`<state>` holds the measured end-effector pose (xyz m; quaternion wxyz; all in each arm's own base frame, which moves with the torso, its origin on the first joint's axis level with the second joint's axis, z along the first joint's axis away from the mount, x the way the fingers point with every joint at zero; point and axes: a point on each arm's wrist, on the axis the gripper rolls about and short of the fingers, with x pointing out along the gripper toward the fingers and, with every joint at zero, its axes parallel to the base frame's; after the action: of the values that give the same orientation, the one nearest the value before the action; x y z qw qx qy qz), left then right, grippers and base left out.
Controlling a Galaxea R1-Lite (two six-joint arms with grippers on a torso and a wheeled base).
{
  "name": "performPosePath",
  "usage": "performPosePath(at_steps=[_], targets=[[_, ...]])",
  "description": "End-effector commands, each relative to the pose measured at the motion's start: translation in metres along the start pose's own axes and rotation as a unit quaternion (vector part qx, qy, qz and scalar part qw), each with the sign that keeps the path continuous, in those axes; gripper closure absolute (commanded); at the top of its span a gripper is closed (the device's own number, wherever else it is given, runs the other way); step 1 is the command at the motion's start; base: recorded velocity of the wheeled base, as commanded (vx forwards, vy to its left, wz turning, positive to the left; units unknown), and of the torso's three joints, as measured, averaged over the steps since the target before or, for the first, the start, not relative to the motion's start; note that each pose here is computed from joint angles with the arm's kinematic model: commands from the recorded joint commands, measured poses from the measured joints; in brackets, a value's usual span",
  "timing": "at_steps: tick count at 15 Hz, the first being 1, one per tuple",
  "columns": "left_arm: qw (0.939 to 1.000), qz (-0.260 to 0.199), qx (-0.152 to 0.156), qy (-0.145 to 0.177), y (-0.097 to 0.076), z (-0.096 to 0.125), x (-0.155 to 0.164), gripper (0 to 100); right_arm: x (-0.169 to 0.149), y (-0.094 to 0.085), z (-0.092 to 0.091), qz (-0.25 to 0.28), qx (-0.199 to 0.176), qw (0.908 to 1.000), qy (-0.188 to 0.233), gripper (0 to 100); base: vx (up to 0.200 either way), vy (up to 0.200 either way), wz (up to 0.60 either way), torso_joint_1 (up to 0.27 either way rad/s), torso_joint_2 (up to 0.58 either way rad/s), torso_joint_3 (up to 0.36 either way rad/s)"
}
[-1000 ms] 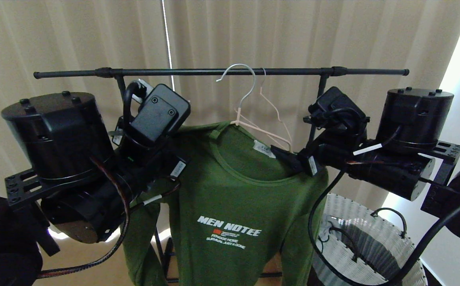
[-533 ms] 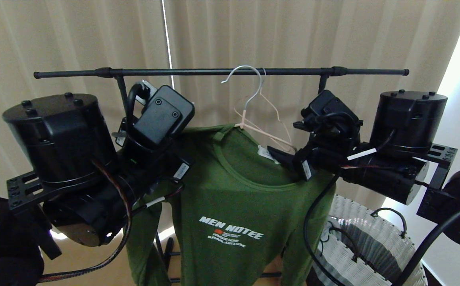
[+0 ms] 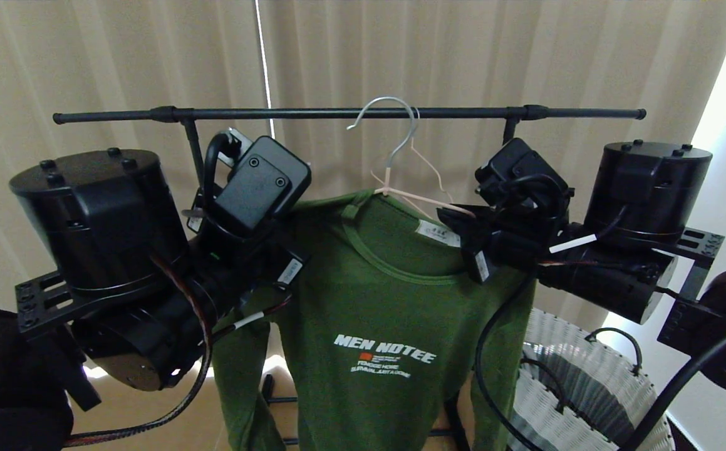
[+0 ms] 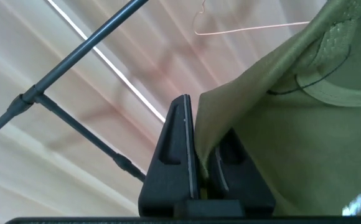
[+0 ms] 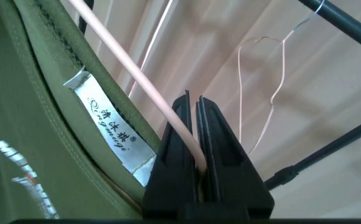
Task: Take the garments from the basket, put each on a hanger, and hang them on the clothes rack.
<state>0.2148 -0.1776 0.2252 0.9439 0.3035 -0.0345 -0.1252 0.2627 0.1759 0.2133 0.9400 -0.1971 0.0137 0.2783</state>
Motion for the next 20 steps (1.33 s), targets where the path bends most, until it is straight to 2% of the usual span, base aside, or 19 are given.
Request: performPosePath(at_steps=[1, 3, 4, 6, 7, 11, 13, 18, 20], targets=[[1.0000, 0.000, 0.001, 0.004, -0.001, -0.002, 0.000, 100, -0.001, 0.000, 0.001, -0.001, 0.000, 1.0000, -0.002, 100, 0.000, 0.000, 0.00, 0.000, 0.00, 0.000], [1.0000, -0.002, 0.000, 0.005, -0.001, -0.003, -0.001, 100, -0.003, -0.001, 0.002, -0.002, 0.000, 1.0000, -0.003, 100, 0.000, 0.000, 0.00, 0.000, 0.00, 0.000], [1.0000, -0.002, -0.002, 0.004, -0.001, -0.003, -0.002, 0, -0.003, -0.002, 0.002, -0.004, 0.000, 1.0000, -0.004, 100, 0.000, 0.000, 0.00, 0.000, 0.00, 0.000], [0.9998, -0.006, -0.017, 0.007, -0.002, -0.006, -0.004, 0, -0.010, -0.007, 0.004, -0.013, 0.001, 0.9999, -0.007, 100, 0.000, 0.000, 0.00, 0.000, 0.00, 0.000], [0.9996, -0.009, -0.023, 0.013, -0.002, -0.011, -0.008, 0, -0.014, -0.016, 0.002, -0.027, 0.003, 0.9996, -0.004, 100, 0.000, 0.000, 0.00, 0.000, 0.00, 0.000], [0.9990, -0.022, -0.022, 0.033, -0.005, -0.027, -0.022, 0, -0.032, -0.039, -0.004, -0.067, 0.009, 0.9977, 0.002, 100, 0.000, 0.000, 0.00, 0.000, 0.00, 0.000], [0.9988, -0.024, -0.024, 0.036, -0.005, -0.030, -0.025, 0, -0.038, -0.046, -0.003, -0.079, 0.010, 0.9968, -0.001, 100, 0.000, 0.000, 0.00, 0.000, 0.00, 0.000], [0.9974, -0.033, -0.036, 0.054, -0.010, -0.041, -0.031, 0, -0.056, -0.050, 0.007, -0.090, 0.019, 0.9955, -0.024, 100, 0.000, 0.000, 0.00, 0.000, 0.00, 0.000], [0.9976, -0.032, -0.044, 0.043, -0.007, -0.037, -0.033, 0, -0.059, -0.048, 0.003, -0.087, 0.022, 0.9958, -0.017, 100, 0.000, 0.000, 0.00, 0.000, 0.00, 0.000]])
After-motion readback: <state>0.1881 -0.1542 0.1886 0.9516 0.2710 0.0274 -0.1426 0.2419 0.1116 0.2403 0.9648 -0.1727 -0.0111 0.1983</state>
